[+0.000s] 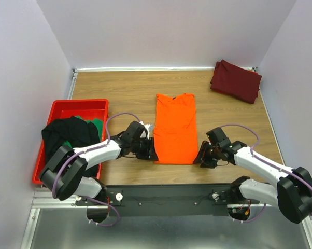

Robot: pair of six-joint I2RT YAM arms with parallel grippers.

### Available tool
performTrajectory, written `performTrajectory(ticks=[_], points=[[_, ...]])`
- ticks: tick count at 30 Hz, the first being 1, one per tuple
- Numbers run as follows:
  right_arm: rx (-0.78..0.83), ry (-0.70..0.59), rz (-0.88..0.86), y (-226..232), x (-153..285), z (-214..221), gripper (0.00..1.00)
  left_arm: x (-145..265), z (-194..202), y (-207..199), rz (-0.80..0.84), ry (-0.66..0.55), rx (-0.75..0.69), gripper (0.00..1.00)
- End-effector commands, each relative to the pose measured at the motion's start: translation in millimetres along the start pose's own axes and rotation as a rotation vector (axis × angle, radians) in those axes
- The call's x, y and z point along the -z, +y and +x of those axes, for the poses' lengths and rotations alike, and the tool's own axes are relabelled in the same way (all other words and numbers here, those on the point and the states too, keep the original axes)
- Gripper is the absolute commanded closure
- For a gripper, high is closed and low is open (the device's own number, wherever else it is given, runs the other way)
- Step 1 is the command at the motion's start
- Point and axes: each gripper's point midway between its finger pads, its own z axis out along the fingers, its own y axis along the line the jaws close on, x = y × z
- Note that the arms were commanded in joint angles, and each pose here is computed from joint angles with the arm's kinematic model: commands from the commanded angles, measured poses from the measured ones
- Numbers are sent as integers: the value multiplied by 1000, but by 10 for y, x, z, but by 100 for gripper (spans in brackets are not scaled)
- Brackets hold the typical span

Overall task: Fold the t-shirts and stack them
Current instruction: Fold the tshirt

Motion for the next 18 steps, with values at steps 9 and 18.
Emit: performTrajectory(ticks=[9, 18], points=[[-31, -51, 17, -30, -67, -94, 49, -111, 167, 47, -7, 46, 34, 59], [-28, -37, 28, -58, -110, -76, 54, -105, 167, 128, -60, 48, 49, 61]])
